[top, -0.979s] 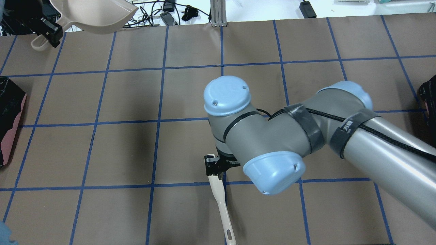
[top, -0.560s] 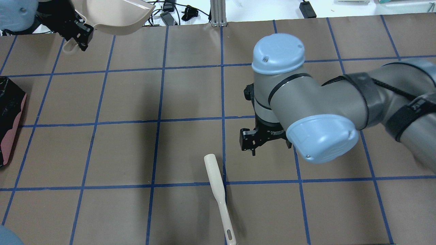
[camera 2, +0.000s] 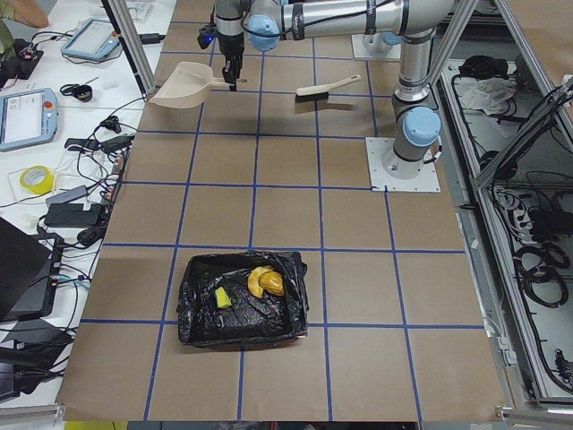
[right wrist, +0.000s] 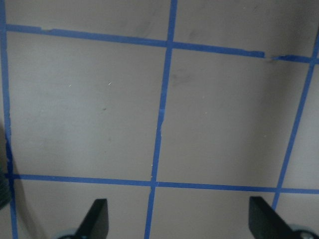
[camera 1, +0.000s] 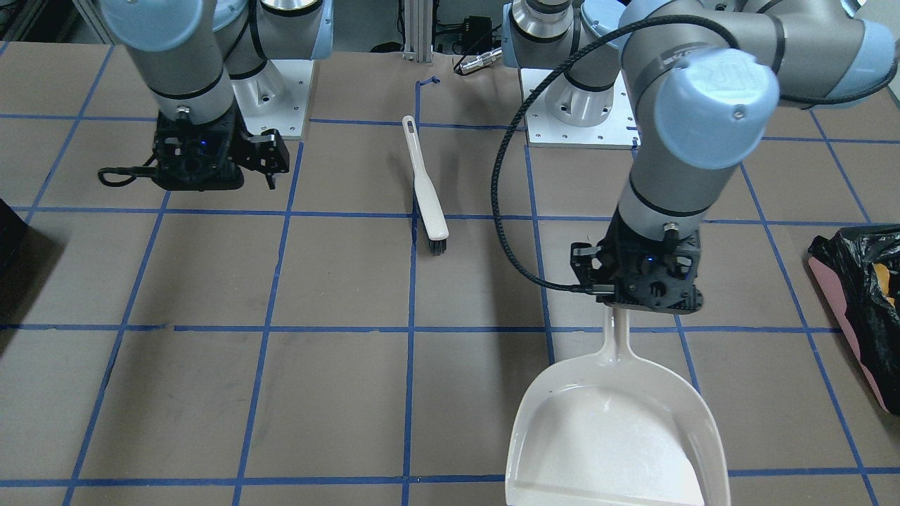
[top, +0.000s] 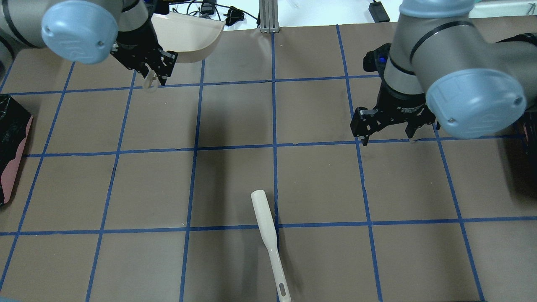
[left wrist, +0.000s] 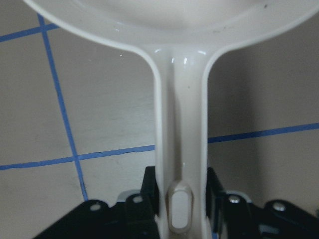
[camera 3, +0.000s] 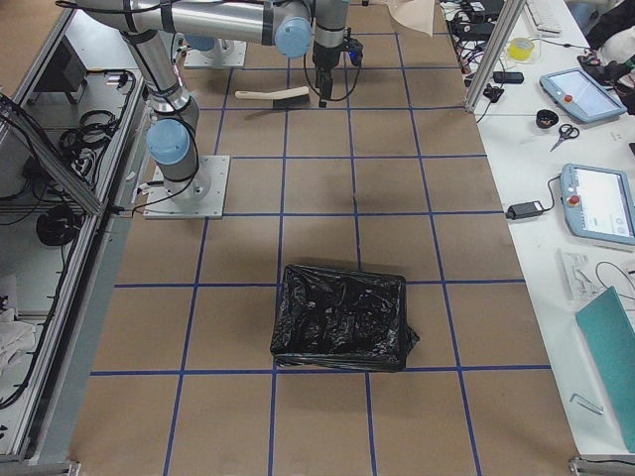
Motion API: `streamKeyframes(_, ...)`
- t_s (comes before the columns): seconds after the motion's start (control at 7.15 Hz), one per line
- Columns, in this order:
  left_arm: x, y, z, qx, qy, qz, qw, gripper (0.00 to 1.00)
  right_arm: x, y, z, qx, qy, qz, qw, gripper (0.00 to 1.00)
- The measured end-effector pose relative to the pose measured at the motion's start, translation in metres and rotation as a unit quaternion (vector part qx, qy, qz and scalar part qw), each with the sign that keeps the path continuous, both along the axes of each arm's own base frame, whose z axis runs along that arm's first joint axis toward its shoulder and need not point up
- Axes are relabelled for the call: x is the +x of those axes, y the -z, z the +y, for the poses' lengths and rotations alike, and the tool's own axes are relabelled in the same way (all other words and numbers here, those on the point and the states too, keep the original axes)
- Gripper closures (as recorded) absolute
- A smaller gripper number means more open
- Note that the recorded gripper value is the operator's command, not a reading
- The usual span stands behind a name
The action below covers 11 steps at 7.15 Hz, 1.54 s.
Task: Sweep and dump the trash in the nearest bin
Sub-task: 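Bring the dustpan back and set it on the table with the left gripper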
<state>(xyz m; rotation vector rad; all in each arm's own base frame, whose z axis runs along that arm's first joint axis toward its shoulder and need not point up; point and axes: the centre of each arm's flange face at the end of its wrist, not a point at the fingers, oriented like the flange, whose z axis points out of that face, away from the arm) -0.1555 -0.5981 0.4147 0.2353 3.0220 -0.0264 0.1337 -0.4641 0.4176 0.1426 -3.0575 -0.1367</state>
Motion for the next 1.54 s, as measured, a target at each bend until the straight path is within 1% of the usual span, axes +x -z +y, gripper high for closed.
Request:
streamKeyframes(0.14, -0.027, 0.013, 0.007, 0.008, -0.013, 0.006, 0.9999, 1.00, -0.015, -0.009, -0.009, -0.010, 0.006, 0.001, 0.9999, 0.00)
streamKeyframes(0.28, -0.052, 0.027, 0.013, 0.018, -0.017, 0.009, 0.9997, 1.00, -0.022, -0.019, -0.016, -0.020, 0.009, 0.001, 0.9998, 0.00)
streamKeyframes(0.42, -0.077, 0.046, 0.018, 0.032, -0.010, 0.017, 0.9993, 1.00, -0.025, -0.030, -0.023, -0.030, 0.012, 0.001, 0.9995, 0.00)
streamKeyframes(0.56, -0.097, 0.063, 0.020, 0.044, -0.001, 0.035, 0.9984, 1.00, -0.024, -0.037, -0.026, -0.035, 0.017, -0.002, 0.9992, 0.00)
streamKeyframes(0.7, -0.112, 0.078, 0.021, 0.055, 0.007, 0.052, 0.9971, 1.00, -0.018, -0.040, -0.025, -0.036, 0.021, -0.004, 0.9991, 0.00)
streamKeyframes(0.84, -0.128, 0.092, 0.023, 0.066, 0.015, 0.062, 0.9958, 1.00, -0.010, -0.041, -0.022, -0.033, 0.018, -0.005, 0.9993, 0.00)
streamKeyframes(1.26, -0.175, 0.130, 0.037, 0.094, 0.020, 0.075, 0.9926, 1.00, 0.017, -0.035, -0.019, -0.026, 0.012, 0.001, 0.9996, 0.00)
streamKeyframes(1.54, -0.192, 0.155, 0.052, 0.106, 0.028, 0.075, 0.9911, 1.00, 0.019, -0.036, -0.020, -0.028, 0.006, 0.002, 0.9996, 0.00)
